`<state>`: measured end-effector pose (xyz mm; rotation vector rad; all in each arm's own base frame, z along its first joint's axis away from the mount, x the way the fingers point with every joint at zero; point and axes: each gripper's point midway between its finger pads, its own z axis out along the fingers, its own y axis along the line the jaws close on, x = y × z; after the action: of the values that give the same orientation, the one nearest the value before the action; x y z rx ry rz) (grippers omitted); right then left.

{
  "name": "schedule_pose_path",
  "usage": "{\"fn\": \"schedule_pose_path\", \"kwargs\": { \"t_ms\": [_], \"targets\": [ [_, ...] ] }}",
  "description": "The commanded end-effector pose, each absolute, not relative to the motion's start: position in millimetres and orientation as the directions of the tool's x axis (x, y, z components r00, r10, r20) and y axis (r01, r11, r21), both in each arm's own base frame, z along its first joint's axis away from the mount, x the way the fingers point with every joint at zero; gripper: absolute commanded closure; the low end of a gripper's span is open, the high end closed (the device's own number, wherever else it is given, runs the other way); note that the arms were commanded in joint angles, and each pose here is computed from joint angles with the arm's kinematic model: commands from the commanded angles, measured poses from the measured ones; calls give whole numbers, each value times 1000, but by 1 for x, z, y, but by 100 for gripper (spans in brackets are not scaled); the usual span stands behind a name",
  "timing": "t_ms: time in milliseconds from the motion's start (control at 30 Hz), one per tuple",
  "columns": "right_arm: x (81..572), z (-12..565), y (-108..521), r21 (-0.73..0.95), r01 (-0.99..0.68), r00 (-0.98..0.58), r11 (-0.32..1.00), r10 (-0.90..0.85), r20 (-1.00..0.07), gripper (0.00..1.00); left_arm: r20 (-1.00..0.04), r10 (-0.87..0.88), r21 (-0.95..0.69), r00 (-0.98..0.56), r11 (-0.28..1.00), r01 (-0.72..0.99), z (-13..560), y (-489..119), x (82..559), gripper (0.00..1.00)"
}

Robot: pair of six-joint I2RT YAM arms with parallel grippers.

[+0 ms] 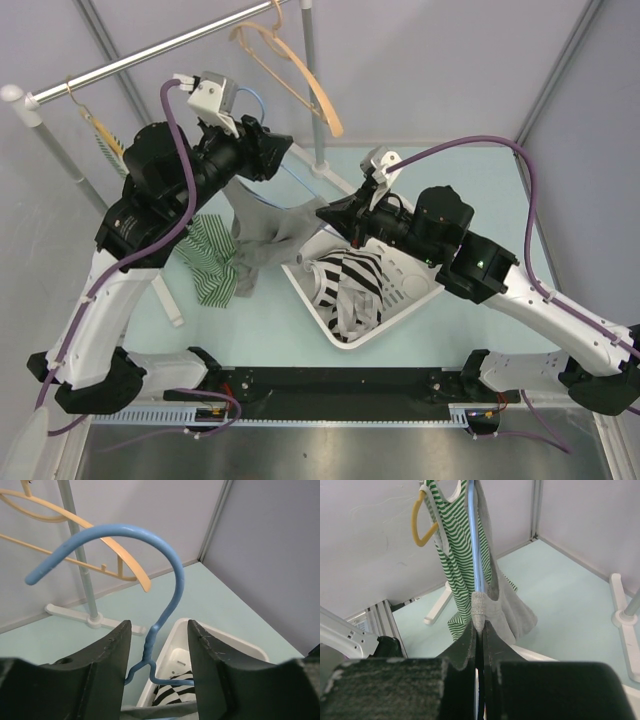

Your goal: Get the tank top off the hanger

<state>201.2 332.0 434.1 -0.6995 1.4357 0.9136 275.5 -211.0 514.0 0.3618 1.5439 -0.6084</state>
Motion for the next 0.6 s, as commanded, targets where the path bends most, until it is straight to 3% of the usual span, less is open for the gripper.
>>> {"fn": "schedule_pose_path", "kwargs": {
  "t_ms": [0, 167, 333, 433, 467, 533, 567],
  "targets": [
    [197, 499, 316, 143, -854, 2, 500, 278, -961, 100, -989, -126, -145, -74, 781, 607, 513, -210, 263, 48],
    [195, 506, 314, 160, -856, -2, 491, 307, -952, 100, -989, -113, -145, -91, 783, 605, 504, -211, 264, 59],
    [196, 518, 310, 190, -854, -15, 483, 343, -939, 100, -991, -94, -130, -92, 786, 605, 498, -211, 264, 53],
    [193, 523, 310, 211, -861, -33, 464, 362, -932, 100, -994, -89, -113, -70, 813, 572, 502, -203, 268, 70],
    [191, 525, 309, 215, -863, -36, 457, 368, -929, 100, -994, -85, -107, -66, 818, 565, 502, -202, 269, 83],
    [190, 525, 310, 221, -867, -45, 447, 371, -927, 100, -994, -95, -109, -54, 829, 548, 509, -198, 271, 99],
    [190, 524, 310, 222, -867, -47, 446, 370, -928, 100, -993, -109, -120, -53, 833, 540, 513, -197, 272, 100]
  ]
}}
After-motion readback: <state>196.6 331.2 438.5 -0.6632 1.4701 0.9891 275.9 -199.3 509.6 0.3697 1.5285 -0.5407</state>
